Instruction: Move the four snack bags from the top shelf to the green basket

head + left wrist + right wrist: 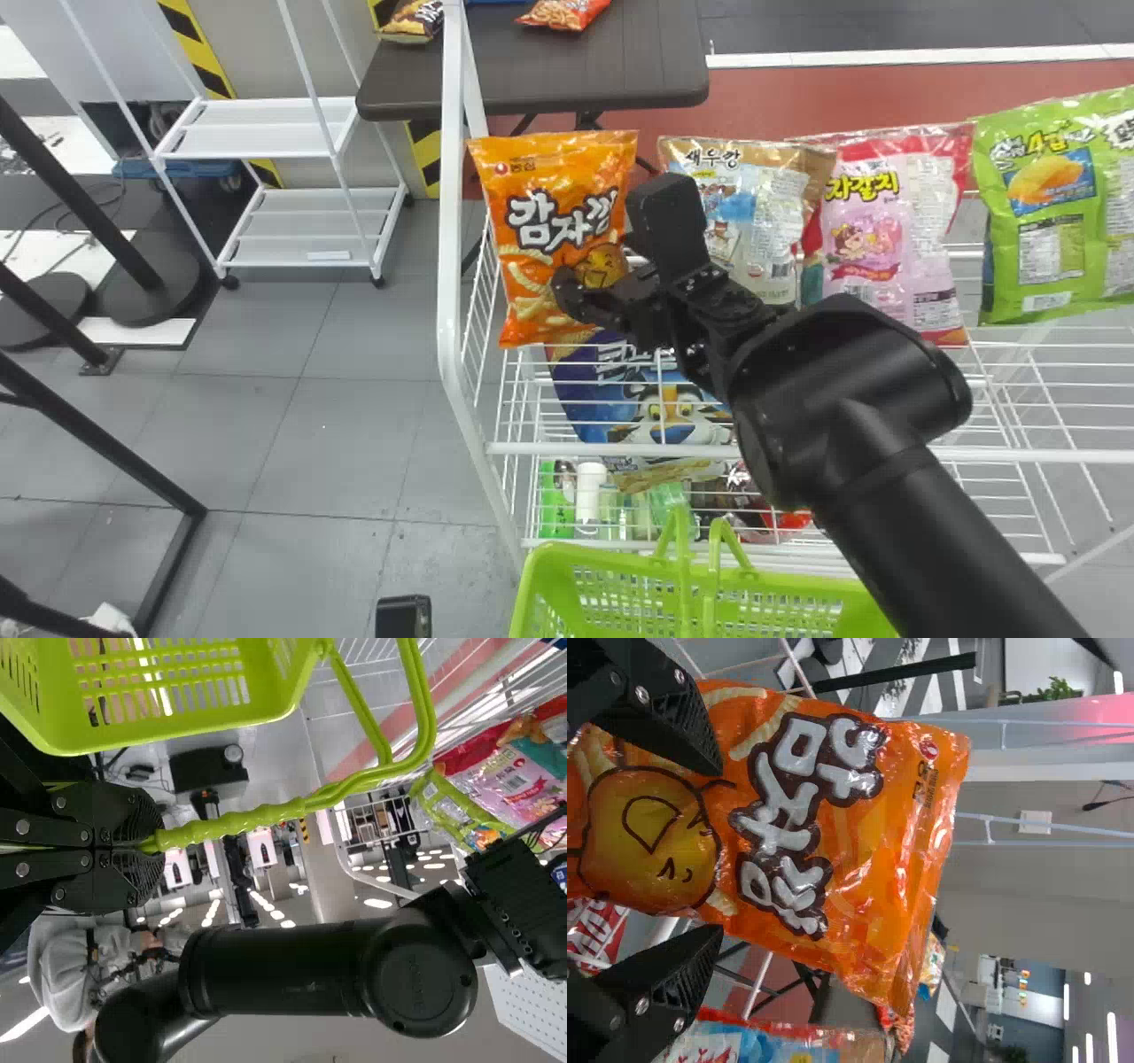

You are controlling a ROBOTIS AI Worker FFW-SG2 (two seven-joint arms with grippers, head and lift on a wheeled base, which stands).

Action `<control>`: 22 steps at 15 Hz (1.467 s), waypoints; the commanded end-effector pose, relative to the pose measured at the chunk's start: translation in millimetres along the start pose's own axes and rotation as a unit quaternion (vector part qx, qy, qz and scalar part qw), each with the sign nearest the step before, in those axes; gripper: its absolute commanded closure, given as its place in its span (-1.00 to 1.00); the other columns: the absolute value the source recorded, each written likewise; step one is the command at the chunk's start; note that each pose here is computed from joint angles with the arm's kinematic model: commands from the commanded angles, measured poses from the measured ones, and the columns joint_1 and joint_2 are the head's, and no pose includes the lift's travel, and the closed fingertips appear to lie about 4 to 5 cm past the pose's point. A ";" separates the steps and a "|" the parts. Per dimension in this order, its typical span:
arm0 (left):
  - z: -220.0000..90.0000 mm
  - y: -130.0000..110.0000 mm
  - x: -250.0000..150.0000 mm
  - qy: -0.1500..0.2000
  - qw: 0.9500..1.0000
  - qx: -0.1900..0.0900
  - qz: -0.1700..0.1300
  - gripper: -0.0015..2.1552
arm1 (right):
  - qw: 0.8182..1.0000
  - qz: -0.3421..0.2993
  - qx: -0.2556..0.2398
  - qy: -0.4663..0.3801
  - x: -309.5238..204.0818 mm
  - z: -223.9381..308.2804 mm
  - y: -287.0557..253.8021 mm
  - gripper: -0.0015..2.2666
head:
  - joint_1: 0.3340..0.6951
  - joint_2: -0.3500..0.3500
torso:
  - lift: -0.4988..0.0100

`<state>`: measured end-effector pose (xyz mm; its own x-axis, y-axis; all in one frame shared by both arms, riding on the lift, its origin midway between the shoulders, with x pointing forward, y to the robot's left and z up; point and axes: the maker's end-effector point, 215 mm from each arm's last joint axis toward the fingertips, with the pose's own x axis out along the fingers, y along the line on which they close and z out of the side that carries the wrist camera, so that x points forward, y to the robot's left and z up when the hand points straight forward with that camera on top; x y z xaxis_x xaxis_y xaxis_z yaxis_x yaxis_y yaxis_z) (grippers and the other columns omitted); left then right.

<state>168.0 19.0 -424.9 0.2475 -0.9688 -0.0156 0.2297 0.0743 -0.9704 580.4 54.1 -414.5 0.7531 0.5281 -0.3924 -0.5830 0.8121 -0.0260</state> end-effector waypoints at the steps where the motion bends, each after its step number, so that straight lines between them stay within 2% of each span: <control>1: 1.8 -2.7 0.3 -0.001 1.000 0.002 -0.005 0.27 | 0.999 0.024 0.010 0.021 -4.0 -7.7 13.8 0.54 | 1.00 0.31 | 0.96; 2: 1.3 -4.2 1.3 -0.001 1.000 0.002 -0.007 0.27 | 0.999 0.028 0.006 0.025 -7.8 -7.1 18.2 0.72 | 1.00 0.32 | 0.96; 3: -0.3 -4.4 1.5 0.000 1.000 0.001 -0.007 0.27 | 0.999 0.037 0.003 0.028 -12.2 -7.5 26.2 0.78 | 1.00 0.35 | 0.96; 8: -6.2 -9.1 5.3 0.003 1.000 0.003 -0.008 0.27 | 0.998 0.060 0.015 0.012 -41.8 0.2 63.4 0.83 | 1.00 0.42 | 0.96; 11: -8.8 -13.3 8.8 0.004 1.000 0.015 -0.004 0.27 | 0.997 0.065 0.036 -0.011 -75.8 17.8 84.7 0.83 | 1.00 0.46 | 0.96; 13: -12.0 -17.9 13.6 0.007 1.000 0.025 -0.002 0.27 | 0.997 0.049 0.051 -0.024 -109.4 27.4 83.4 0.83 | 1.00 0.48 | 0.96; 15: -9.3 -21.8 15.1 0.004 0.999 0.036 0.001 0.27 | 0.998 0.013 0.059 -0.026 -153.7 14.6 45.8 0.83 | 1.00 0.44 | 0.96; 17: -7.9 -24.3 18.7 0.002 0.999 0.044 0.002 0.27 | 0.997 -0.018 0.075 -0.031 -207.8 2.4 13.5 0.83 | 1.00 0.28 | 0.96; 18: -9.4 -24.9 22.6 0.004 0.999 0.047 0.002 0.27 | 0.996 -0.032 0.077 -0.033 -239.2 -5.0 -1.6 0.83 | 1.00 -0.02 | 0.96; 21: -11.3 -21.6 33.7 0.004 0.998 0.061 0.012 0.27 | 0.991 -0.053 0.103 -0.066 -327.9 -6.2 -36.5 0.83 | 1.00 -0.45 | 0.96; 22: -9.3 -20.4 34.5 0.001 0.998 0.065 0.015 0.27 | 0.989 -0.053 0.121 -0.072 -348.0 -7.0 -45.8 0.83 | 1.00 -0.80 | 0.96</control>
<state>161.8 -15.6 -408.3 0.2505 -0.9670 -0.0461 0.3338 0.1310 -0.9335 356.6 -134.9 -294.8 0.8278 0.4890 -0.2750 -0.4664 0.8723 0.1472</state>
